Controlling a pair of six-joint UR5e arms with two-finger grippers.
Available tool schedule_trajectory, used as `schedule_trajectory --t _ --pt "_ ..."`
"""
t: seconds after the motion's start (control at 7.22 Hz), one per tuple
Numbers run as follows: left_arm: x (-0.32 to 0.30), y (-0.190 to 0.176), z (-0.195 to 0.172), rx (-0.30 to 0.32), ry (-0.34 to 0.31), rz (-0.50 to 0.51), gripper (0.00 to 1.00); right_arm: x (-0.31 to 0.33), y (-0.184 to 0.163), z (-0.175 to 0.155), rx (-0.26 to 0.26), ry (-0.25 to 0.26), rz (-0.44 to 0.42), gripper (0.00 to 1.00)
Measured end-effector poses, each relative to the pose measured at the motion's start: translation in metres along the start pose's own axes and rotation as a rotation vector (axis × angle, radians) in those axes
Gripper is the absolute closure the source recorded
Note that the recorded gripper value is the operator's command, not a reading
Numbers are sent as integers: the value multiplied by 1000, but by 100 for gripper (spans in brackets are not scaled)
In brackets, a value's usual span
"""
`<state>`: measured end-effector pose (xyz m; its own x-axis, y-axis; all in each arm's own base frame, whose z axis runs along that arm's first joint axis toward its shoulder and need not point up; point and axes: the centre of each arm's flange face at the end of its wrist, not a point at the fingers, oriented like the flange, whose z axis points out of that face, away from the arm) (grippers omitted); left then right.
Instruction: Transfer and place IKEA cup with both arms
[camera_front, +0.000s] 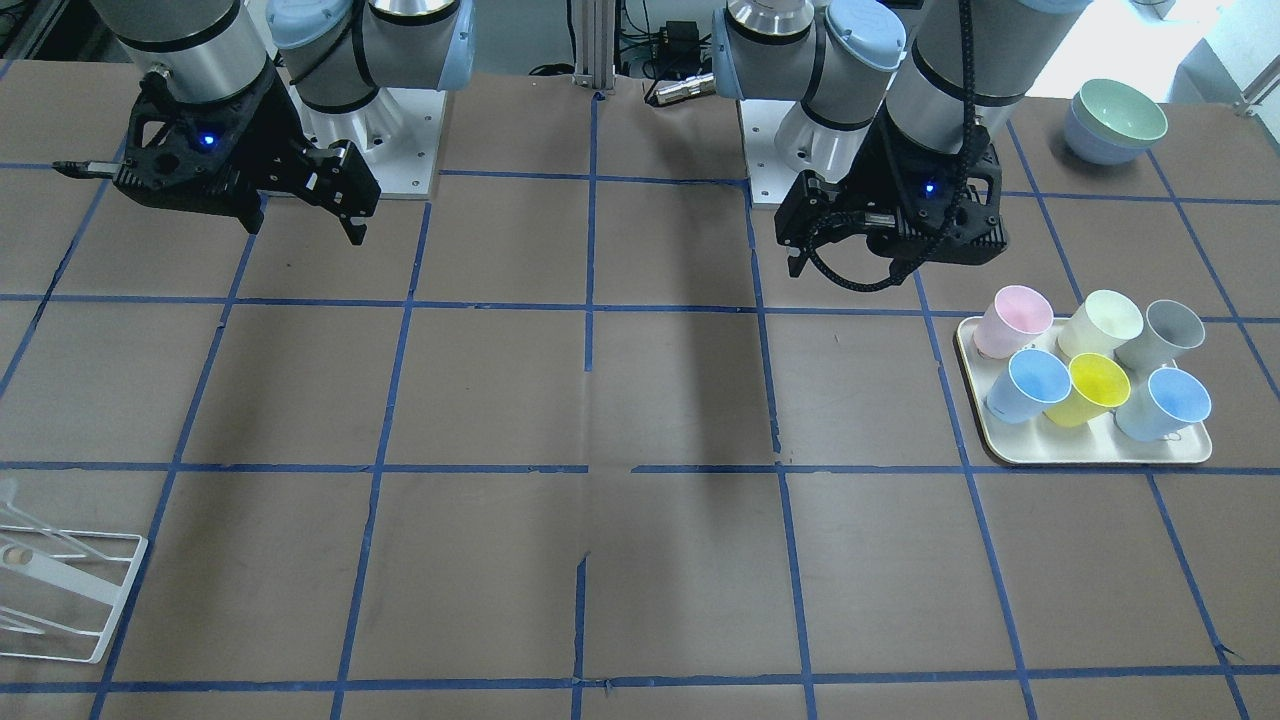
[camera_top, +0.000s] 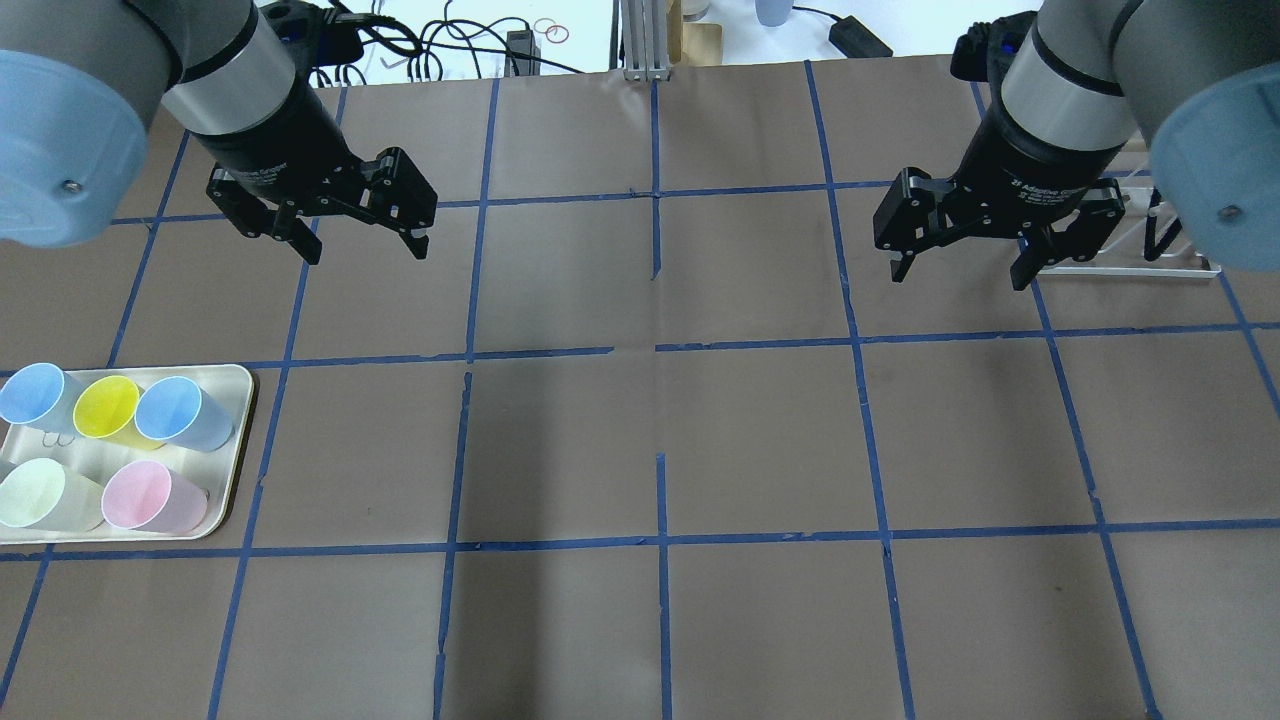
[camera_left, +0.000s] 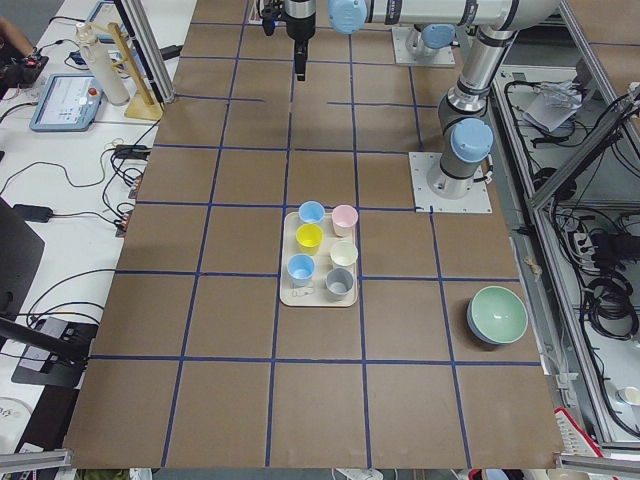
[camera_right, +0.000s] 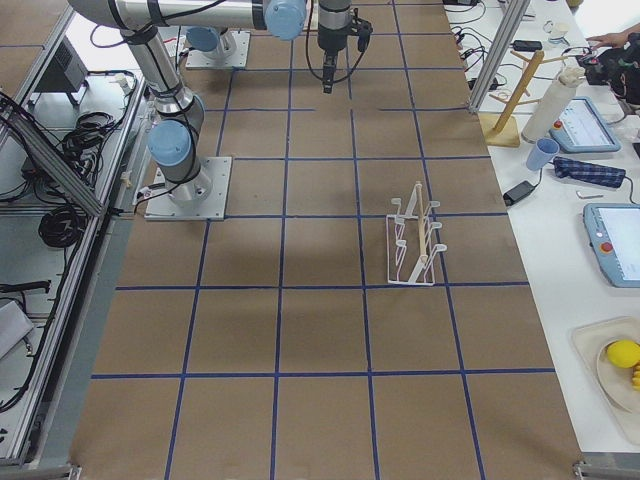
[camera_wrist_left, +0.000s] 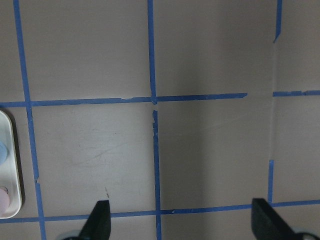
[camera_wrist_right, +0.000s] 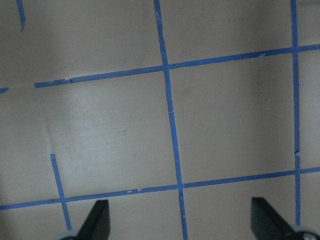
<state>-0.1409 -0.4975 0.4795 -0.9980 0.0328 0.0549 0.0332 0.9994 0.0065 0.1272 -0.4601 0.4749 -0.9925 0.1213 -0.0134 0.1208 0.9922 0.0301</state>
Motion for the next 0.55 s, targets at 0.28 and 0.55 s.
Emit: schedule_trajectory --t 0.28,0.55 --pt "1 0 1 -3 0 2 0 1 0 -1 1 3 -1 0" --pt "1 0 2 -3 0 2 0 1 0 -1 2 4 1 0"
